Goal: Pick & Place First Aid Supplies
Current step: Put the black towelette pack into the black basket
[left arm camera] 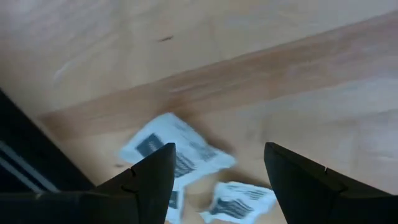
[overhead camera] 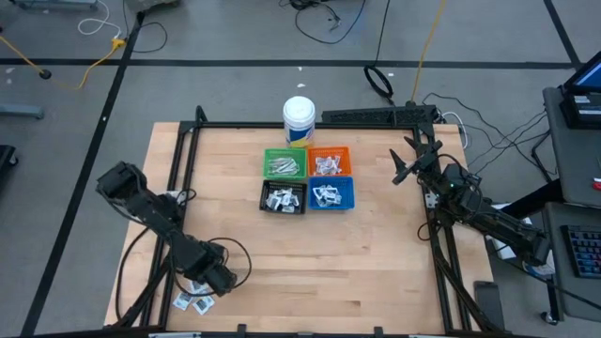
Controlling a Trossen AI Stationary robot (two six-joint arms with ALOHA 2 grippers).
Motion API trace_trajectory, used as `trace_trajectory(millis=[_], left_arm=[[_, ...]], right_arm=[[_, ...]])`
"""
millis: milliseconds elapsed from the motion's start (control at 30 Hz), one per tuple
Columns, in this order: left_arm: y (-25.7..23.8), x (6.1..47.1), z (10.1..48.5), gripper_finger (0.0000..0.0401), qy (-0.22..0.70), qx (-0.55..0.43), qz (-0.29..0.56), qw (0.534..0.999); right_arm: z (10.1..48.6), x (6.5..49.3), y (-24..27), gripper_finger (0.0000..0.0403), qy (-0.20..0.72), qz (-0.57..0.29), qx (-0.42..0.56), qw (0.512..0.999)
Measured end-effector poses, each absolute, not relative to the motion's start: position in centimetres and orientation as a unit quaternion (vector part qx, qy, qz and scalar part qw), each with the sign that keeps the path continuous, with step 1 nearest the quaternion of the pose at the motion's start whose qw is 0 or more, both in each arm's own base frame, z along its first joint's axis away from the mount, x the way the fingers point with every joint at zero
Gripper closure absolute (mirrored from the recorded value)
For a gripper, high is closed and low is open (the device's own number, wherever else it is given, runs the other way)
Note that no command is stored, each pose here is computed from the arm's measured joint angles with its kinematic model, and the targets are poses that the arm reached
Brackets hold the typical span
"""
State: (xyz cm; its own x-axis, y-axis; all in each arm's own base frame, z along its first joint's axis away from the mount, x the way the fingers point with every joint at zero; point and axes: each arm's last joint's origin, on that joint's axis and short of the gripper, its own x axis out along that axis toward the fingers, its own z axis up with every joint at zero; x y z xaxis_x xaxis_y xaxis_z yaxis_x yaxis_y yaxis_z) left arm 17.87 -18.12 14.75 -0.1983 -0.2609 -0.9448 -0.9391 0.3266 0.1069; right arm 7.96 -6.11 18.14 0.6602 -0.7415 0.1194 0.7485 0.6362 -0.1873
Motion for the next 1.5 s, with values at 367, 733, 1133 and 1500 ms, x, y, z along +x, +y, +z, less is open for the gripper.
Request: trace_trajectory(millis=[367,733,1133,1500], left_arm=[[-18.9,17.0,13.0,0.0153,0.691,-0.445,0.335,0.461],[-19.2,17.5,13.0,0.0314,0.700,-0.451,0.293,0.470],[-17.6,18.2,13.3,0.0386,0.710,-0.410,0.263,0.508],[-13.7,17.5,17.0,0.0395,0.704,-0.356,0.224,0.572]], right_arm=[[18.1,8.0,-6.1,0.0124,-0.016,-0.412,-0.111,0.904],[18.1,8.0,-6.1,0.0124,-0.016,-0.412,-0.111,0.904],[18.1,8.0,-6.1,0.0124,-0.016,-0.412,-0.111,0.904],[18.1,8.0,-6.1,0.0124,-0.016,-0.412,-0.111,0.904]])
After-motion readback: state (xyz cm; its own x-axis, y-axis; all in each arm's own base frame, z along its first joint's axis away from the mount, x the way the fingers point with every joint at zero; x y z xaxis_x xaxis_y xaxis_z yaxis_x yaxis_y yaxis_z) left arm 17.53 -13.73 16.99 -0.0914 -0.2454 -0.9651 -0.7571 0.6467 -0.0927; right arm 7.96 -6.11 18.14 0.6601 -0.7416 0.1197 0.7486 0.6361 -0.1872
